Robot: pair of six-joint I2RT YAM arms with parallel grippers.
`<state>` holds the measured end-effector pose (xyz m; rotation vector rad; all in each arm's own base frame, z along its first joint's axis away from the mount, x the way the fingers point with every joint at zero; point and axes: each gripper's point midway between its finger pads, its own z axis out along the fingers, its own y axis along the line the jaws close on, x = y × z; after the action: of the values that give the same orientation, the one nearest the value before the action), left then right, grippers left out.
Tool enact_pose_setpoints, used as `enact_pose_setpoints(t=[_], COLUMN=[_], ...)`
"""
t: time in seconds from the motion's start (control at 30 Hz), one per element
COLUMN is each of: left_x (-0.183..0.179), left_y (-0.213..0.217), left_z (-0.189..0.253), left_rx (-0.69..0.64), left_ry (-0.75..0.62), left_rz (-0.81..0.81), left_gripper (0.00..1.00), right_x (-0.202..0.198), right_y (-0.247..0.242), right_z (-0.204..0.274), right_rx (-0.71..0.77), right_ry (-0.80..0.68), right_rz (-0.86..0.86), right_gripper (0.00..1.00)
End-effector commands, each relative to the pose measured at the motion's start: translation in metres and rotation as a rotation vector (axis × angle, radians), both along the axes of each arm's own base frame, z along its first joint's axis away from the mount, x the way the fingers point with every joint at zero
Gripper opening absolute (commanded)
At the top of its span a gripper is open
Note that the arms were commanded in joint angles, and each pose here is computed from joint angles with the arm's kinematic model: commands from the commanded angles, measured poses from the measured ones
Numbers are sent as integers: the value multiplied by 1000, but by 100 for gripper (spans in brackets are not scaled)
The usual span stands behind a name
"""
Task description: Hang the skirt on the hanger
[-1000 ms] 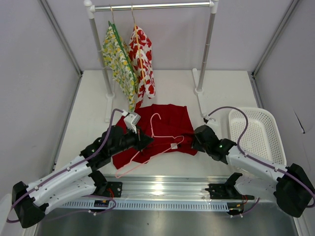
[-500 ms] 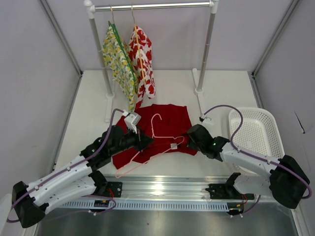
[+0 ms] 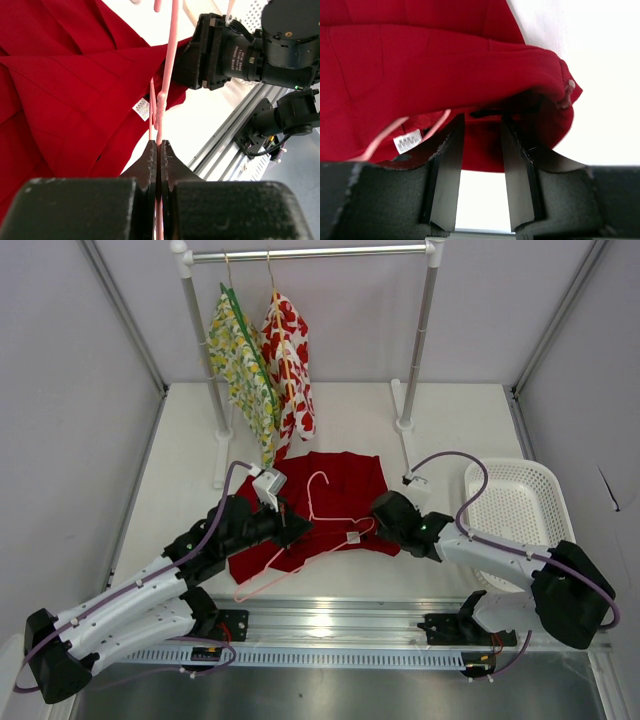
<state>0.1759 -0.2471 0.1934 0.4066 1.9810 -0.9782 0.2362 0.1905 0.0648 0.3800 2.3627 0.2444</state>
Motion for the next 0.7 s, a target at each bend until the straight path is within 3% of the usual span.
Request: enact_pose_setpoints(t=[0.0, 0.4, 0.67], left_x=[2, 1, 0], left_y=[-4, -4, -5], left_z=[25, 26, 28], left_rx=[-68, -70, -77], left_ry=[-54, -59, -66], left_rz=[-14, -16, -22], left_gripper=[0, 0, 0], right_x=[16, 18, 15], right_y=[5, -3, -7], right_z=[13, 2, 10], right_rx=[2, -56, -60], right_ry=[-49, -30, -39], right_rz=[-66, -105, -97], right_gripper=[39, 25, 2])
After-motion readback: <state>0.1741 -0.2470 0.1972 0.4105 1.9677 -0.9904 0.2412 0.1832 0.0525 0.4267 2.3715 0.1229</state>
